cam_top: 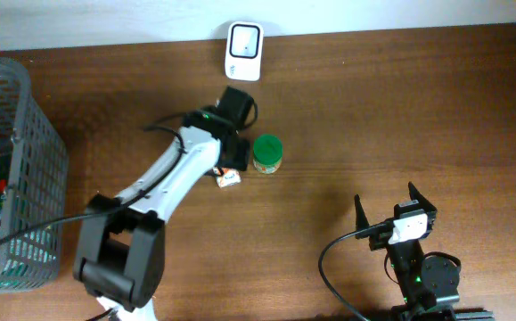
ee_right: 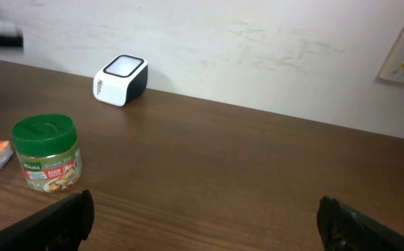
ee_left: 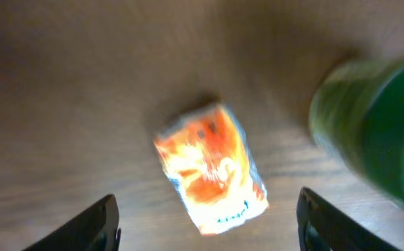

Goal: Scan the item barcode
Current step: 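Carry the orange box to the scanner, then place it beside the jar, then reach into the basket and grasp the pale green packet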

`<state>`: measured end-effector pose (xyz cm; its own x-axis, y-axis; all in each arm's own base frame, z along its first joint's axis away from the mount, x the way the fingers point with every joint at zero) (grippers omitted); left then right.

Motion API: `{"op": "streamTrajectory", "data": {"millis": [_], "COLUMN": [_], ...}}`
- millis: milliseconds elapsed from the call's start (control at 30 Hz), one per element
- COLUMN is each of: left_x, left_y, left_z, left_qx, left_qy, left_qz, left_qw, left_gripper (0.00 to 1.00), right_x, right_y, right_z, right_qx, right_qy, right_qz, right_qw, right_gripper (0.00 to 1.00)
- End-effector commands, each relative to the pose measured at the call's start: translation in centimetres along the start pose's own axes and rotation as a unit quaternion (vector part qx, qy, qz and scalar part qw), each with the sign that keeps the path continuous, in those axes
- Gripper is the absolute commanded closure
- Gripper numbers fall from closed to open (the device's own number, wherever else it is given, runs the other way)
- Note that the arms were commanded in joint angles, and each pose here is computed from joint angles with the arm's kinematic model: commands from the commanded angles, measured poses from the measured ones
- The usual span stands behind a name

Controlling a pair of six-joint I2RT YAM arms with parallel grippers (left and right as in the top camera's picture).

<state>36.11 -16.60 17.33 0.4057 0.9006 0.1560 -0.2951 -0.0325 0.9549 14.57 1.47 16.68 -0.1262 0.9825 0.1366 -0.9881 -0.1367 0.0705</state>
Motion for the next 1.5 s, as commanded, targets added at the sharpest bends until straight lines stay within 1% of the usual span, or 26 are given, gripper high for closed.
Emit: {"op": "streamTrajectory", "data": {"millis": [0, 33, 100, 167, 233, 300, 400, 500, 600, 633, 767, 967, 1100, 1300, 1400, 1467], "left_x": [5.6, 6.7, 10.3, 13.0, 16.3, 18.6, 23.3, 27.1, 29.2, 29.6, 31.1, 32.4, 32.5, 31.8, 31.8, 31.9], "left_y": [10.3, 12.3, 17.7, 21.2, 24.1, 25.3, 26.2, 26.4, 26.4, 26.3, 23.4, 17.0, 13.0, 7.0, 5.6, 4.2], "left_z": [2.4, 2.2, 1.0, -0.7, -3.4, -5.5, -9.3, -12.7, -15.6, -16.2, -19.1, -21.8, -23.8, -28.5, -29.0, -29.3], "left_qx": [-0.116, -0.127, -0.153, -0.164, -0.171, -0.171, -0.170, -0.163, -0.149, -0.144, -0.093, -0.039, -0.012, 0.038, 0.056, 0.075], "left_qy": [0.063, 0.075, 0.108, 0.139, 0.188, 0.227, 0.310, 0.392, 0.469, 0.483, 0.537, 0.574, 0.593, 0.624, 0.624, 0.625], "left_qz": [0.028, 0.033, 0.053, 0.073, 0.099, 0.121, 0.145, 0.161, 0.176, 0.178, 0.172, 0.157, 0.150, 0.151, 0.156, 0.147], "left_qw": [0.991, 0.988, 0.981, 0.974, 0.962, 0.951, 0.924, 0.891, 0.852, 0.845, 0.821, 0.803, 0.791, 0.765, 0.763, 0.763], "left_gripper": [0.29, 0.29, 0.28, 0.28, 0.28, 0.27, 0.27, 0.27, 0.25, 0.25, 0.24, 0.23, 0.22, 0.23, 0.24, 0.24], "right_x": [-0.1, -0.1, -0.1, -0.1, -0.1, -0.1, -0.1, -0.1, -0.1, -0.1, -0.1, -0.1, -0.1, -0.1, -0.1, -0.1], "right_y": [0.0, 0.0, 0.0, 0.0, 0.0, 0.0, 0.0, 0.0, 0.0, 0.0, 0.0, 0.0, 0.0, 0.0, 0.0, 0.0], "right_z": [-0.2, -0.2, -0.2, -0.2, -0.2, -0.2, -0.2, -0.2, -0.2, -0.2, -0.2, -0.2, -0.2, -0.2, -0.2, -0.2], "right_qx": [0.000, 0.000, 0.000, 0.000, 0.000, 0.000, 0.000, 0.000, 0.000, 0.000, 0.000, 0.000, 0.000, 0.000, 0.000, 0.000], "right_qy": [-0.007, -0.007, -0.007, -0.007, -0.007, -0.007, -0.007, -0.007, -0.007, -0.007, -0.007, -0.007, -0.007, -0.007, -0.007, -0.007], "right_qz": [0.000, 0.000, 0.000, 0.000, 0.000, 0.000, 0.000, 0.000, 0.000, 0.000, 0.000, 0.000, 0.000, 0.000, 0.000, 0.000], "right_qw": [1.000, 1.000, 1.000, 1.000, 1.000, 1.000, 1.000, 1.000, 1.000, 1.000, 1.000, 1.000, 1.000, 1.000, 1.000, 1.000], "right_gripper": [0.02, 0.01, 0.02, 0.02, 0.02, 0.02, 0.02, 0.02, 0.02, 0.02, 0.02, 0.02, 0.02, 0.02, 0.02, 0.02]}}
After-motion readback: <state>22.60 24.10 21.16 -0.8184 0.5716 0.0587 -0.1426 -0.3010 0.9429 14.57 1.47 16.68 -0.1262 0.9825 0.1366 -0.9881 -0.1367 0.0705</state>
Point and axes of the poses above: each gripper's point midway between its finger pads, its own y axis back along the fingers, its own x axis along the line the jaws close on, z = x × y, the point moved 10 cm from there along y, back along the fingers, and after that the axes turned 15 degrees about -y, right-handed, at the moved point
